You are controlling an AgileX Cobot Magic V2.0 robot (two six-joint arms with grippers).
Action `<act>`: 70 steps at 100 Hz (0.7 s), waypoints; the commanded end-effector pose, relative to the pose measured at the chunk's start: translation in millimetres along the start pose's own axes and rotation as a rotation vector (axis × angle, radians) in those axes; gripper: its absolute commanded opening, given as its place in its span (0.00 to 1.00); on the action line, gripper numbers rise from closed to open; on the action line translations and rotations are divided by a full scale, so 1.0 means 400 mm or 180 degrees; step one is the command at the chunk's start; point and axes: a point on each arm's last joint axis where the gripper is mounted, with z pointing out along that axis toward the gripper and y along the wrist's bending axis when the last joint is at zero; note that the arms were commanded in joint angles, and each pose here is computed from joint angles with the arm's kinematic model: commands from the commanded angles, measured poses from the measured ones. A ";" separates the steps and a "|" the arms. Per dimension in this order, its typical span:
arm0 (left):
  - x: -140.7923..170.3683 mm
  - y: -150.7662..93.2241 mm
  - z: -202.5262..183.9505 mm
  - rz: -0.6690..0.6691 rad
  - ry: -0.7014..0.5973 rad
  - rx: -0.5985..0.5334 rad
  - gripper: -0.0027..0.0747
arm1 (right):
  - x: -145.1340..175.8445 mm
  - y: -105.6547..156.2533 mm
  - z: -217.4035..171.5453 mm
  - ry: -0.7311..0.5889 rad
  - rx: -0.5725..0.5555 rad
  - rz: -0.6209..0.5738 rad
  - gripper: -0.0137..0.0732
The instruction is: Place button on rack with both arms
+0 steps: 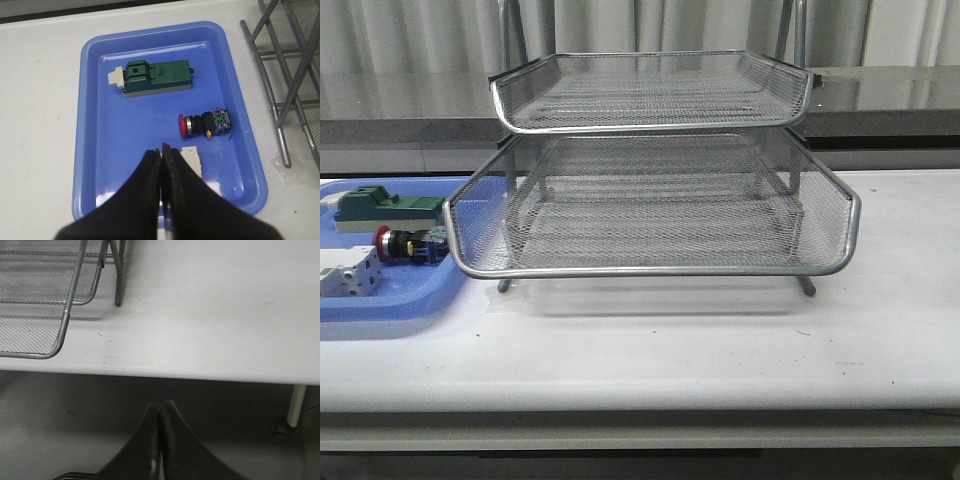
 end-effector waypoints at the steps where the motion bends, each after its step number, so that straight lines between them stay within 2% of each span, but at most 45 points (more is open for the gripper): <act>1: -0.045 -0.002 -0.012 -0.0002 -0.0262 0.0021 0.19 | -0.030 0.002 -0.020 -0.0281 -0.0003 -0.0015 0.08; 8: -0.047 -0.003 0.007 0.0097 -0.0188 0.0021 0.37 | -0.030 0.002 -0.020 -0.0281 -0.0003 -0.0015 0.08; 20: -0.043 -0.004 0.024 0.0199 -0.0117 0.0023 0.74 | -0.030 0.002 -0.020 -0.0281 -0.0003 -0.0015 0.08; 27: -0.043 -0.005 0.029 0.0200 -0.0112 0.0024 0.85 | -0.030 0.002 -0.020 -0.0281 -0.0003 -0.0015 0.08; 53: -0.051 -0.006 0.029 0.0174 -0.0222 0.0042 0.81 | -0.030 0.002 -0.020 -0.0281 -0.0003 -0.0015 0.08; 70: -0.064 -0.006 0.039 0.0480 -0.0250 0.0030 0.81 | -0.030 0.002 -0.020 -0.0281 -0.0003 -0.0015 0.08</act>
